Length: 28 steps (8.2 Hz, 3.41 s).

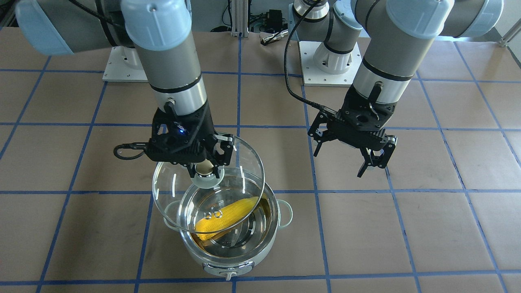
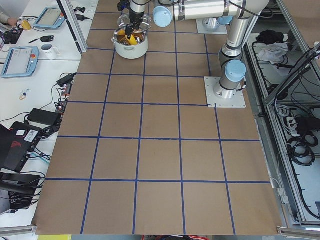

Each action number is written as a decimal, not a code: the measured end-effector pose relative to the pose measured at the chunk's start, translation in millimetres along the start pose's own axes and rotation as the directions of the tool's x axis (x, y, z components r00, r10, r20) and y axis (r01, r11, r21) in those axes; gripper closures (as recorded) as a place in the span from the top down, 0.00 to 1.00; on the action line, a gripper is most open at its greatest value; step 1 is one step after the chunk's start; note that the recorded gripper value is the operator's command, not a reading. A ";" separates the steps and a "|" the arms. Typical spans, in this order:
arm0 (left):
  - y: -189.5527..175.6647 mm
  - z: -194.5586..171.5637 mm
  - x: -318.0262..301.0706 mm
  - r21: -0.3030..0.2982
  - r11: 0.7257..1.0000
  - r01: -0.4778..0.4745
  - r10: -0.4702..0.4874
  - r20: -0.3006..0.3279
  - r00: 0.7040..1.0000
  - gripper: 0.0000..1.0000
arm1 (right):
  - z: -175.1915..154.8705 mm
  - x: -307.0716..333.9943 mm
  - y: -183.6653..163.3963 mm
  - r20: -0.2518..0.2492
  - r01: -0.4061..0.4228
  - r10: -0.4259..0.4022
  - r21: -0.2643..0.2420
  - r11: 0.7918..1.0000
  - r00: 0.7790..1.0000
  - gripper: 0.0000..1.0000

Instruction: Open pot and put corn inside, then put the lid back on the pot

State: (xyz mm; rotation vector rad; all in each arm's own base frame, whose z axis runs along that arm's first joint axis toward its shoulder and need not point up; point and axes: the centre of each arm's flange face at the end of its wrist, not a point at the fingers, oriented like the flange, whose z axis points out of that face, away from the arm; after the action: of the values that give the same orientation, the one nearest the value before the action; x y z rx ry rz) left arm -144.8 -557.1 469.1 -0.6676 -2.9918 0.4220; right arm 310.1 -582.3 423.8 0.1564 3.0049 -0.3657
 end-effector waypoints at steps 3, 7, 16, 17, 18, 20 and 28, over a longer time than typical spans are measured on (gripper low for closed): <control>36.8 -27.0 -6.8 -0.121 0.957 0.263 -0.249 0.118 0.961 1.00 | 40.7 -19.5 1.6 -0.008 -0.007 0.007 -0.016 1.000 1.000 0.06; 49.5 -10.2 -8.9 -0.183 0.902 0.392 -0.366 0.161 0.917 1.00 | 57.5 -28.3 -14.2 0.007 0.004 -0.004 0.013 1.000 1.000 0.07; 74.1 25.0 5.4 -0.250 0.854 0.456 -0.445 0.101 0.890 1.00 | 77.4 -25.3 -17.4 -0.021 0.033 -0.033 -0.004 0.999 0.999 0.07; 74.0 21.0 6.1 -0.242 0.856 0.457 -0.445 0.102 0.889 1.00 | 79.6 -25.1 -17.5 -0.022 0.031 -0.031 -0.007 0.999 0.999 0.07; 73.5 18.0 6.4 -0.236 0.858 0.456 -0.445 0.101 0.890 1.00 | 81.0 -24.7 -17.9 -0.022 0.035 -0.035 -0.008 0.999 0.999 0.07; 74.0 12.6 7.9 -0.228 0.860 0.456 -0.445 0.099 0.890 1.00 | 81.9 -24.5 -18.1 -0.022 0.041 -0.041 -0.009 0.999 0.999 0.07; 73.6 17.8 11.1 -0.236 0.866 0.442 -0.441 0.060 0.896 1.00 | 79.3 -23.3 -22.2 -0.035 0.037 -0.036 0.033 0.999 0.999 0.06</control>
State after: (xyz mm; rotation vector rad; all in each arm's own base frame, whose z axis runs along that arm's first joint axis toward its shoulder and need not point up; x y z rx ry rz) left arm -126.5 -492.8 431.7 0.0305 -3.0906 0.0252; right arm 338.3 -625.2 355.2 0.1123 3.0405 -0.4216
